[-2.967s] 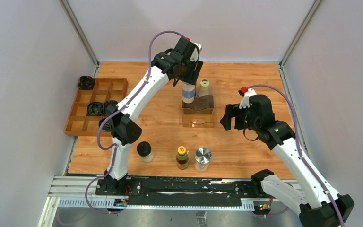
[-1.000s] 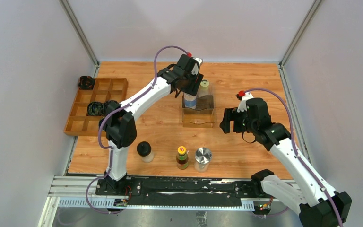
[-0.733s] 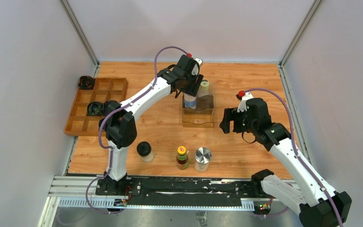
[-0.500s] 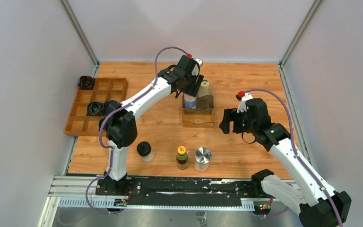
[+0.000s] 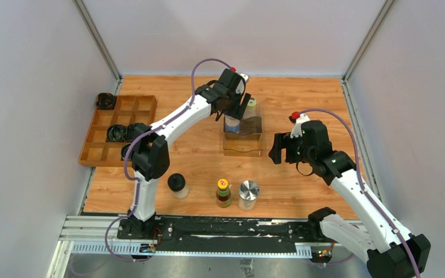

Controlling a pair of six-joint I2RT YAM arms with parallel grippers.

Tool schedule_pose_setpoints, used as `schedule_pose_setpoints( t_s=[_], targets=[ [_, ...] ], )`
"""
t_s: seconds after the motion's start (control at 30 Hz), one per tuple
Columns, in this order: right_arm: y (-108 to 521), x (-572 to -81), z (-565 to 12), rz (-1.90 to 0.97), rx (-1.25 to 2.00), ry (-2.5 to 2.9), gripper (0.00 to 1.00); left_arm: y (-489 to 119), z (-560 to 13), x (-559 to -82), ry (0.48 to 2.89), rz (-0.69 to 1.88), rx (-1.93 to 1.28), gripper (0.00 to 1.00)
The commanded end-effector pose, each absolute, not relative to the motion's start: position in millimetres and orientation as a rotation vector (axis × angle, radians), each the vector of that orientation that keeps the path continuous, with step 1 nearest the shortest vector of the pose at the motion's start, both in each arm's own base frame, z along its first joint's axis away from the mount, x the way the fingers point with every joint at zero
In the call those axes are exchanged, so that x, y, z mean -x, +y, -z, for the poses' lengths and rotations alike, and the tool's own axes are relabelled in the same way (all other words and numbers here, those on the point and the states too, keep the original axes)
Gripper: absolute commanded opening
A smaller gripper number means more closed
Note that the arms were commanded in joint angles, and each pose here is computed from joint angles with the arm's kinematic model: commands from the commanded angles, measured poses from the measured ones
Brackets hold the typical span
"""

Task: Organize the condiment bottles
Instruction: Place the bottle in the storage box, then pick up the bottle from the center of the board.

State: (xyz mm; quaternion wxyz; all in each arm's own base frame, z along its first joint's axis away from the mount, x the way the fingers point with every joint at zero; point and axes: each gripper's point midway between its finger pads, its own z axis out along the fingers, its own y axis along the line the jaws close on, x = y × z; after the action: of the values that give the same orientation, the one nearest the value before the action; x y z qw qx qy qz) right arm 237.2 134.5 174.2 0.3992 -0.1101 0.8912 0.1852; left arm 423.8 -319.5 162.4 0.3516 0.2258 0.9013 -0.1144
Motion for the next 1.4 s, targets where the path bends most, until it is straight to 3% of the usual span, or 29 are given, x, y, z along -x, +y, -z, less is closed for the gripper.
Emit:
schedule_pose_setpoints(
  t_s=[0.0,0.47,0.77,0.87,1.13,1.37],
  targets=[
    [137,-234,-169,-0.477,0.297,2.266,0.85,-325,-153,-424,2.339,0.3,-0.6,0.74],
    [136,-230,-176,-0.488,0.285,2.266,0.85,-300,-231,-403,2.226,0.304,-0.524,0.77],
    [125,-207,-189,-0.484,0.279,2.274,0.85,-260,-246,-335,2.216,0.319,-0.478,0.78],
    [123,-197,-198,-0.501,0.265,2.268,0.85,-247,-248,-306,2.205,0.345,-0.461,0.99],
    [119,-158,-214,-0.594,0.219,2.279,0.85,-219,-244,-229,2.168,0.466,-0.427,1.0],
    [108,-127,-212,-0.611,0.192,2.296,0.85,-205,-238,-191,2.131,0.562,-0.432,1.0]
  ],
)
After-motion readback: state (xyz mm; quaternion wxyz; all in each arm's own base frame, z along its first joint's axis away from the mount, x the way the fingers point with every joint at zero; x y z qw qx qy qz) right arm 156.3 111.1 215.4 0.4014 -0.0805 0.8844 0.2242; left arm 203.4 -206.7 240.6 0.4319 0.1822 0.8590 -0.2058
